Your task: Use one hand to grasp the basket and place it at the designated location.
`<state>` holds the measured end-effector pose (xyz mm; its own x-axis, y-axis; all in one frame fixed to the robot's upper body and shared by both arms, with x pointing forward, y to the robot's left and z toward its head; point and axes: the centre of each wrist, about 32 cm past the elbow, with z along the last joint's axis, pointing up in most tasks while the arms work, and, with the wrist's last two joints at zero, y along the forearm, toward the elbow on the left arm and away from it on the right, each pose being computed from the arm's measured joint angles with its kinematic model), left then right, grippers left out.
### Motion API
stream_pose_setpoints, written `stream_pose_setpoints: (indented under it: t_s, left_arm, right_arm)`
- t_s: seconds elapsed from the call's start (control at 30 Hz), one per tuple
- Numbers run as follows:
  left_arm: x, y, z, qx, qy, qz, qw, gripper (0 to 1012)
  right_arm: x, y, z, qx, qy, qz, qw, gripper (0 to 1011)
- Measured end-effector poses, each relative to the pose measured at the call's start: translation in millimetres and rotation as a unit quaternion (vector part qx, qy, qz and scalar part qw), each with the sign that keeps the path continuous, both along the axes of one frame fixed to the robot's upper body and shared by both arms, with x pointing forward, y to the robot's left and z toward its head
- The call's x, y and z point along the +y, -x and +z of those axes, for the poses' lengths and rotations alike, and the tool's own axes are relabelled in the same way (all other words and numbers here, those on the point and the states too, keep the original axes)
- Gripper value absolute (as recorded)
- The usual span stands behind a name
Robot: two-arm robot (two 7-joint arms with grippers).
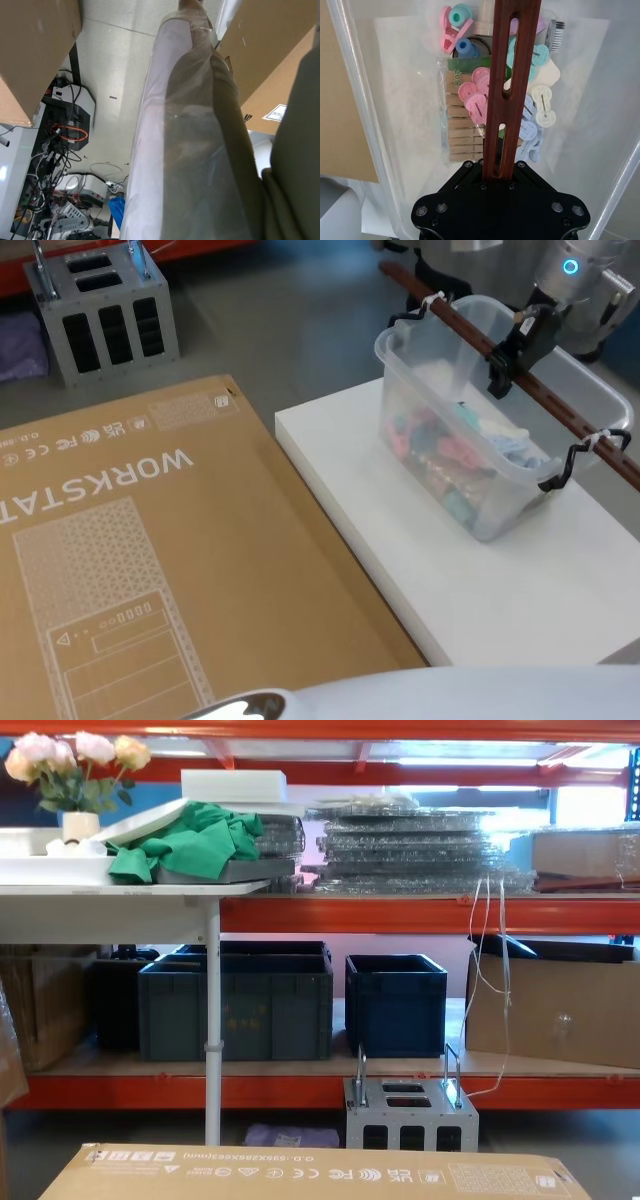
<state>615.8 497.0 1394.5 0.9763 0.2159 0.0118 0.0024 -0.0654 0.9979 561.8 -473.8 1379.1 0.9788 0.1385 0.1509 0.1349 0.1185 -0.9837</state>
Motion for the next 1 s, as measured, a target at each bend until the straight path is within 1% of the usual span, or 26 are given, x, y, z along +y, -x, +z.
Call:
stream_pose_setpoints:
  t_s: [0.1, 0.13, 0.37, 0.57, 0.93, 1.0]
  left_arm:
    - [-0.1, 0.0, 0.0, 0.0, 0.0, 0.0, 1.0, 0]
    - [-0.2, 0.0, 0.0, 0.0, 0.0, 0.0, 1.0, 0]
    - [-0.1, 0.0, 0.0, 0.0, 0.0, 0.0, 1.0, 0]
    - [0.0, 0.0, 0.0, 0.0, 0.0, 0.0, 1.0, 0]
    - [0.0, 0.0, 0.0, 0.0, 0.0, 0.0, 1.0, 0]
    - [-0.2, 0.0, 0.0, 0.0, 0.0, 0.0, 1.0, 0]
  right_arm:
    - [0.1, -2.6, -2.8, 0.006, 0.002, -0.01, 0.9999, 0]
    - [2.1, -4.3, -4.4, 0.008, 0.003, -0.012, 0.9999, 0]
    - [7.1, -9.5, -9.5, 0.013, 0.004, -0.014, 0.9998, 0]
    - [13.4, -18.2, -14.3, 0.016, 0.007, -0.012, 0.9998, 0]
    - [15.7, -22.4, -18.5, 0.021, 0.01, -0.012, 0.9997, 0]
    - [14.7, -25.4, -20.5, 0.027, 0.008, -0.015, 0.9995, 0]
